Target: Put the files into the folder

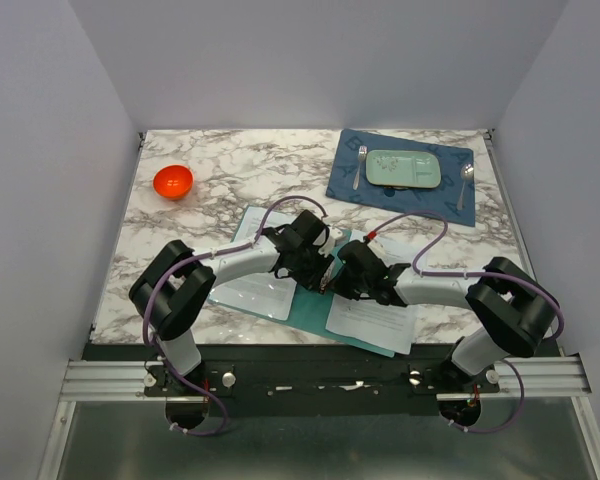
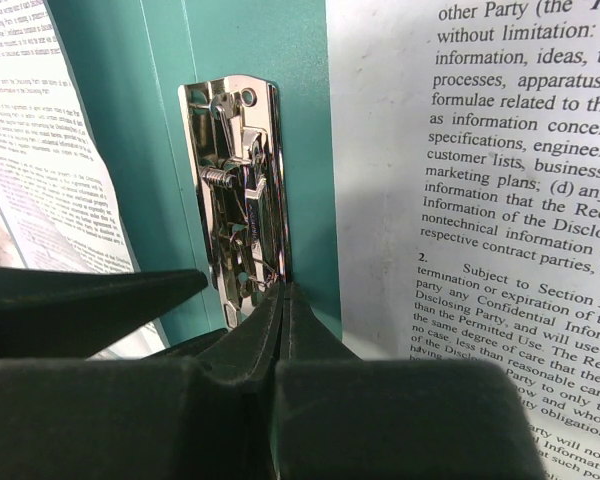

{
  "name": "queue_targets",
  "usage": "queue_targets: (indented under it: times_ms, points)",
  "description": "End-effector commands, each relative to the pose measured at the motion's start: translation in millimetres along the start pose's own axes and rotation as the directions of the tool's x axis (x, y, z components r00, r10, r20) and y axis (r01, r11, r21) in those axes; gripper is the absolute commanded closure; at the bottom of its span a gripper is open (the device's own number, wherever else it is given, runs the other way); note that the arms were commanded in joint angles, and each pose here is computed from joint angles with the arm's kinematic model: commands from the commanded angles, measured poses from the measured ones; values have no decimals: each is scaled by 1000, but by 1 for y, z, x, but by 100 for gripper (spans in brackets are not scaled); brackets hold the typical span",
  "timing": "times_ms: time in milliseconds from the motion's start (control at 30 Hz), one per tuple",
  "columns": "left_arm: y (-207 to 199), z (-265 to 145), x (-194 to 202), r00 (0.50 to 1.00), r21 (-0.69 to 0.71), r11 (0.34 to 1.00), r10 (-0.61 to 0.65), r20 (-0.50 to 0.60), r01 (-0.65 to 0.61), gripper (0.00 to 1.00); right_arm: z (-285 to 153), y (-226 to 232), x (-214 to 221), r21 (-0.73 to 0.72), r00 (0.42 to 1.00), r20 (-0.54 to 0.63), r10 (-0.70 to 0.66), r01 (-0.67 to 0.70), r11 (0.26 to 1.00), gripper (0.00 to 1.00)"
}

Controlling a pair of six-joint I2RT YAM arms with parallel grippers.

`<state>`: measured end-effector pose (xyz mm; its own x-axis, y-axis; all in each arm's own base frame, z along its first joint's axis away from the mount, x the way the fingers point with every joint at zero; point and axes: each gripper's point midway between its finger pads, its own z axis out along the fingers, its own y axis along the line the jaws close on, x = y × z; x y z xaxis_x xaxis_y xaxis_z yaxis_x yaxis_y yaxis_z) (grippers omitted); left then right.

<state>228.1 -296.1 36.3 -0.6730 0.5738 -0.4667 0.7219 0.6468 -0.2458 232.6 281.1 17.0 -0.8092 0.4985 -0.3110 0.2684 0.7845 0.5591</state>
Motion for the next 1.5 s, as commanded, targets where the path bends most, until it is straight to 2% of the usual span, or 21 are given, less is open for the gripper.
queue_targets:
  times_ms: [0, 300, 667, 933, 1467]
  points:
    - [13, -3, -13, 999, -50, 999, 19, 45, -16, 53, 5, -57, 16, 171, 999, -45, -21, 28, 985, 95]
    - [14, 5, -10, 1000, -34, 999, 7, 27, -7, 59, 5, -60, 18, 176, 999, -48, -21, 29, 984, 96]
    - [5, 4, -9, 1000, 15, 1000, -6, 21, 5, 62, 5, -65, 20, 184, 998, -53, -17, 26, 983, 97]
    - [-2, -5, -10, 999, 40, 999, -5, 36, 3, 62, 7, -67, 22, 190, 998, -62, -15, 27, 981, 98]
    - [-11, 4, -4, 1000, 69, 998, 0, 4, 0, 61, 7, -71, 25, 200, 997, -69, -15, 29, 979, 99]
